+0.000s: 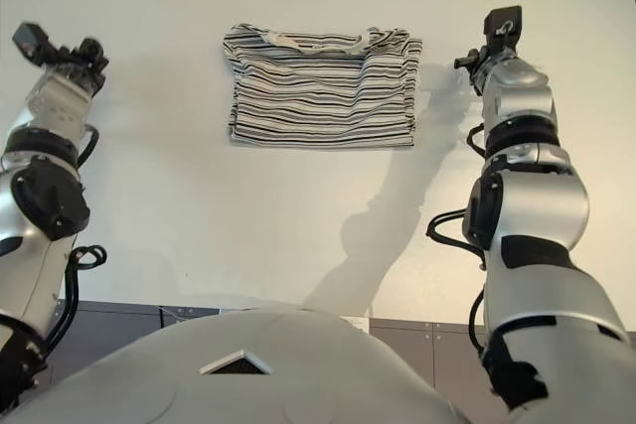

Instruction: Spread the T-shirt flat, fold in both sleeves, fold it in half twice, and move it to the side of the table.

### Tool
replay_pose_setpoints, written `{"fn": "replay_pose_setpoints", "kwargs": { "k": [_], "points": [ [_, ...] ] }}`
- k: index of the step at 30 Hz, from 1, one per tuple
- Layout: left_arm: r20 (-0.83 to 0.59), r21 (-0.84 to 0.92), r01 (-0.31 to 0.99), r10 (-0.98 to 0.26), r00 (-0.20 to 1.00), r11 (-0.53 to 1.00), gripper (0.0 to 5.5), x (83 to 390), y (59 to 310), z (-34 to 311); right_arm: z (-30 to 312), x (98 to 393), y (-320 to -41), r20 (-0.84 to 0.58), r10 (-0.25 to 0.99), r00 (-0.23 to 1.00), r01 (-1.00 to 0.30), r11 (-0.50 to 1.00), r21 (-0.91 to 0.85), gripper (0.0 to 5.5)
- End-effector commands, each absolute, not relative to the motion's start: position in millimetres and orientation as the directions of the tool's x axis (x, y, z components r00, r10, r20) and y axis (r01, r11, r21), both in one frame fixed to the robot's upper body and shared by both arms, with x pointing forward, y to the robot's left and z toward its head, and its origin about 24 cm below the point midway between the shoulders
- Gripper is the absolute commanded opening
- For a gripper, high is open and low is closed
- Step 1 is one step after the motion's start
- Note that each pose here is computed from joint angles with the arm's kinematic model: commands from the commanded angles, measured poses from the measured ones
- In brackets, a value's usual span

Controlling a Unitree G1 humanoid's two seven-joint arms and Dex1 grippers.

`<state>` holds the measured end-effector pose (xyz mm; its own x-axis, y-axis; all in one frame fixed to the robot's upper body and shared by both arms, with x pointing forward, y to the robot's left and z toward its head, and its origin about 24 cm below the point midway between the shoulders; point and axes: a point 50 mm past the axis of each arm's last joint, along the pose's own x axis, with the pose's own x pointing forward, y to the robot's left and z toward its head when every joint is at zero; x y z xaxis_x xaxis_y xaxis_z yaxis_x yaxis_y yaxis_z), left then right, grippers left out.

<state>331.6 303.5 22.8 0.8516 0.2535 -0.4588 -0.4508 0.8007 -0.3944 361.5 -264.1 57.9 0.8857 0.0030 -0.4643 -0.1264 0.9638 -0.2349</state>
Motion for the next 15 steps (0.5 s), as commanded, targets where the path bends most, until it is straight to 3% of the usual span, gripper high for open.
{"fn": "replay_pose_setpoints", "kwargs": {
  "k": [1,2,4,8,11,15],
  "points": [
    [-0.418,-0.417,-0.390,0.208,0.885,0.821,1.99,315,313,16,103,335,-169,-0.326,0.749,0.576,-0.815,0.496,-0.300,1.40],
    [-0.397,-0.423,-0.349,0.176,0.901,0.836,1.99,317,305,18,97,330,-164,-0.374,0.773,0.512,-0.855,0.420,-0.303,1.40],
    [-0.347,-0.436,-0.281,0.129,0.929,0.855,1.99,318,289,22,73,336,-163,-0.484,0.722,0.494,-0.869,0.397,-0.295,1.40],
    [-0.319,-0.489,-0.241,0.086,0.944,0.838,1.99,315,261,27,52,358,-177,-0.512,0.521,0.683,-0.720,0.598,-0.352,1.40],
    [-0.287,-0.478,-0.171,0.030,0.957,0.862,1.99,310,242,37,49,365,-205,-0.523,0.343,0.780,-0.582,0.704,-0.407,1.40],
    [-0.266,-0.463,-0.107,-0.022,0.964,0.880,1.99,297,222,45,51,356,-234,-0.532,0.323,0.783,-0.575,0.702,-0.420,1.40]
  ]
}}
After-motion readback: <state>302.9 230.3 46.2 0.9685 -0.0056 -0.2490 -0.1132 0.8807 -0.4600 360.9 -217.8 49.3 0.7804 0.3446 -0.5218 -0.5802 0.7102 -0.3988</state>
